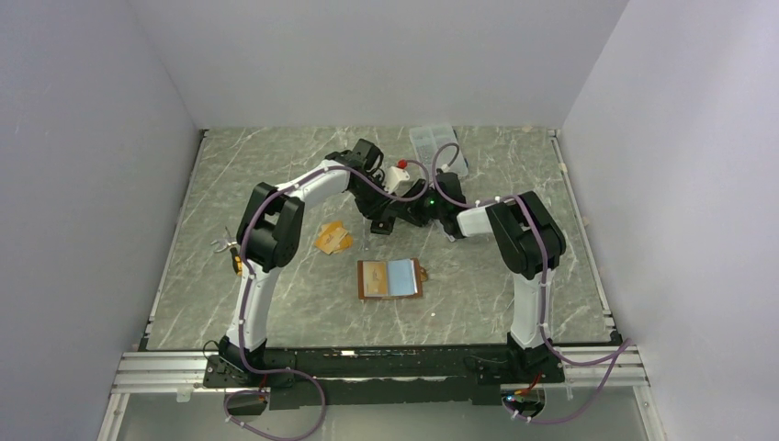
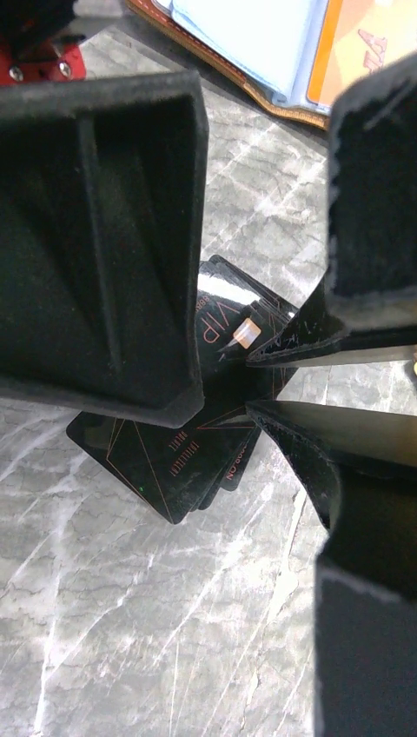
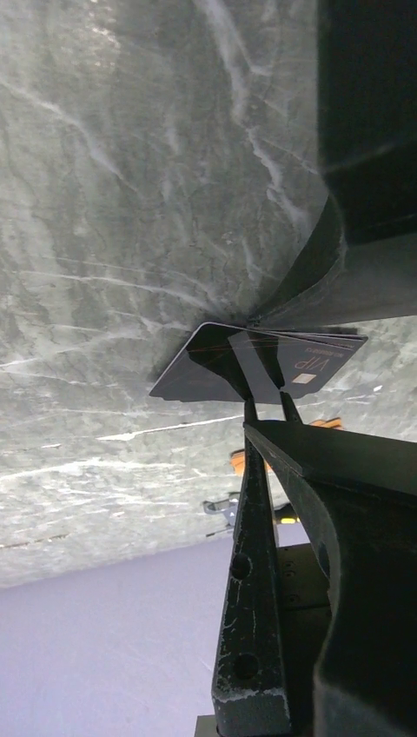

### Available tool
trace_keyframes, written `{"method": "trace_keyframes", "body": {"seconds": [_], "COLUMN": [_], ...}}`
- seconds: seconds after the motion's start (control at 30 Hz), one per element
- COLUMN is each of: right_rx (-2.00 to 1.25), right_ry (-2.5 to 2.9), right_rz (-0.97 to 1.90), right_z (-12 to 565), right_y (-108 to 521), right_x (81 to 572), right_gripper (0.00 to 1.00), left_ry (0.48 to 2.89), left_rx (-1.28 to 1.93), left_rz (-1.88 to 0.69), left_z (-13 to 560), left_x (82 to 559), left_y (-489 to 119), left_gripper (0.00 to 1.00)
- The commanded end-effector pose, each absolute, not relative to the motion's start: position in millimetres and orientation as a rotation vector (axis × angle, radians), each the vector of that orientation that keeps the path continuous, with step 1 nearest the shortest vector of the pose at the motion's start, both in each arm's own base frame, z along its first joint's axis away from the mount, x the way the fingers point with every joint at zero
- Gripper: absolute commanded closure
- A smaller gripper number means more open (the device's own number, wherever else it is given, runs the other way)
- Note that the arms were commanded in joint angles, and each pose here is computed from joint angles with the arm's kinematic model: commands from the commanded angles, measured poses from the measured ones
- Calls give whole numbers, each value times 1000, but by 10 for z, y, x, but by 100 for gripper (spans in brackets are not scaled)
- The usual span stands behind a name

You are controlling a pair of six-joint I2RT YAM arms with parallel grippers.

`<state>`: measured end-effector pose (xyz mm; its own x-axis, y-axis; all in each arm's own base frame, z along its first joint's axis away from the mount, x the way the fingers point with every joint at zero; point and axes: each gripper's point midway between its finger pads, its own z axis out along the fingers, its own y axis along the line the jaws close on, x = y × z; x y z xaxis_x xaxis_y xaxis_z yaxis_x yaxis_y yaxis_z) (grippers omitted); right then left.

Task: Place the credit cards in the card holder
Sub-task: Pick up the credit card from the center of the board.

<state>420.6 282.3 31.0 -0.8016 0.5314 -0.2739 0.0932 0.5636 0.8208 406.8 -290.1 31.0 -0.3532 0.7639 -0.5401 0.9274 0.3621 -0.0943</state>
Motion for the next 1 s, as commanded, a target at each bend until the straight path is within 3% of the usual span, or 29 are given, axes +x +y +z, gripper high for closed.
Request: {"method": "trace_keyframes", "body": {"seconds": [0.0,0.53,0.63,0.8,0.97], "right_rx": [570,553,546,538,532], "right_ry": [2400,2182,2162,2137,2156], "right_rz": [1143,1424,1438,1441,1415], "right_z": [-14,430,493,562,526], "right_y": [2758,2912,2922,2934,2971], "right_x": [3946,3939,3957,4018,4103], "right_gripper": [54,62,66,81,83], "left_ry": [2204,2182,2179,2169,2146], "left_rx": [1525,1600,1607,1628,1663], "left_rz": [-518,-575,-591,-637,-708], "left_z": [271,210,213,231,264], "left_x": [4070,3922,3898,3819,3690], "left_y": [-2942,-3024,-3033,-3046,-3068], "left_gripper": [73,74,74,75,75]}}
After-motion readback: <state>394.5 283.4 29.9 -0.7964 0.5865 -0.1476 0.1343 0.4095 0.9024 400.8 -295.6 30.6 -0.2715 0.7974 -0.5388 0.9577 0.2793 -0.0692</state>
